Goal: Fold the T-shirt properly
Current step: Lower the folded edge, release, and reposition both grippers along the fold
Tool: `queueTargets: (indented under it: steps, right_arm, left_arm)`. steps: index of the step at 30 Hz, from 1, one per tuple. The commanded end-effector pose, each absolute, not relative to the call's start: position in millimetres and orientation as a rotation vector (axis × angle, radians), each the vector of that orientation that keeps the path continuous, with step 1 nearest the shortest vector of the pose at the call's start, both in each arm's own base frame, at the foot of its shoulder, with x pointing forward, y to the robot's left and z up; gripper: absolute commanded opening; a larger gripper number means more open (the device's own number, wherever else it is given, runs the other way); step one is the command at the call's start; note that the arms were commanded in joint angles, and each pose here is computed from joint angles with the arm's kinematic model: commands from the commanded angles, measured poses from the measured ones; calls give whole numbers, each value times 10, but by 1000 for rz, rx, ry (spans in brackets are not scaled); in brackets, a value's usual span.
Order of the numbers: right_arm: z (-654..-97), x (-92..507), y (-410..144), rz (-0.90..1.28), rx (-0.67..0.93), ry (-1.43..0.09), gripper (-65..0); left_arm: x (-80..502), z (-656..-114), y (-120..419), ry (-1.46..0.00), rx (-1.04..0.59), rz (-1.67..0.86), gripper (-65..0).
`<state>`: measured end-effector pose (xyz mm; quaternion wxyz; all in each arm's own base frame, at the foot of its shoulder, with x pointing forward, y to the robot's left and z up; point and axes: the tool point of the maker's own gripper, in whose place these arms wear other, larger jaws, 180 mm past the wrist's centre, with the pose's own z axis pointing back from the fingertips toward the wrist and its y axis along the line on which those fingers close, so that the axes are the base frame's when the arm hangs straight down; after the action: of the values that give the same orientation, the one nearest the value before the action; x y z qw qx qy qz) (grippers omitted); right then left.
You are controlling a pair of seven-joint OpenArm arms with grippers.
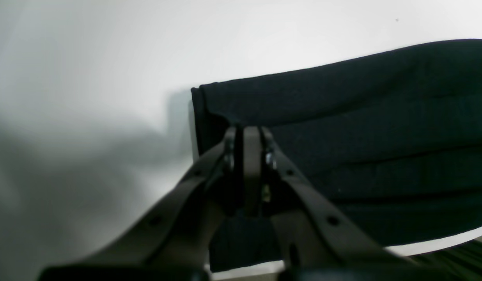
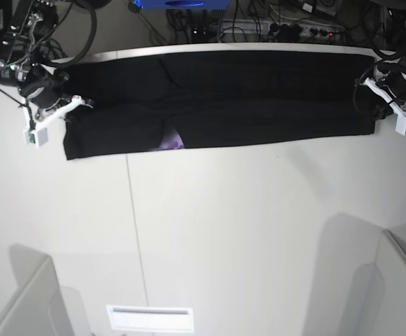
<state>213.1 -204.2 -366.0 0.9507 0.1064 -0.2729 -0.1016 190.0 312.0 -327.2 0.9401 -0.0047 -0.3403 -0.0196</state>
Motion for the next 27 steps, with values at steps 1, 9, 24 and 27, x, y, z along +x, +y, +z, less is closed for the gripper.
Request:
queueTargets:
  steps: [1, 9, 24, 27]
  right_arm:
    - [-3563, 2194, -2087, -200, 206, -593, -650]
    - [-3532, 2227, -2206, -181, 171, -600, -650]
    - [-3641, 2117, -2182, -189, 179, -556, -650]
    - [-3686, 2066, -2185, -194, 179, -537, -650]
  left_arm:
    - [1913, -3193, 3149, -713, 6, -57, -650]
    - [1768, -3173, 3279, -692, 41, -35, -650]
    - [1540, -3310, 3254, -618, 33, -39, -650]
    - [1527, -3324, 3261, -613, 35, -37, -650]
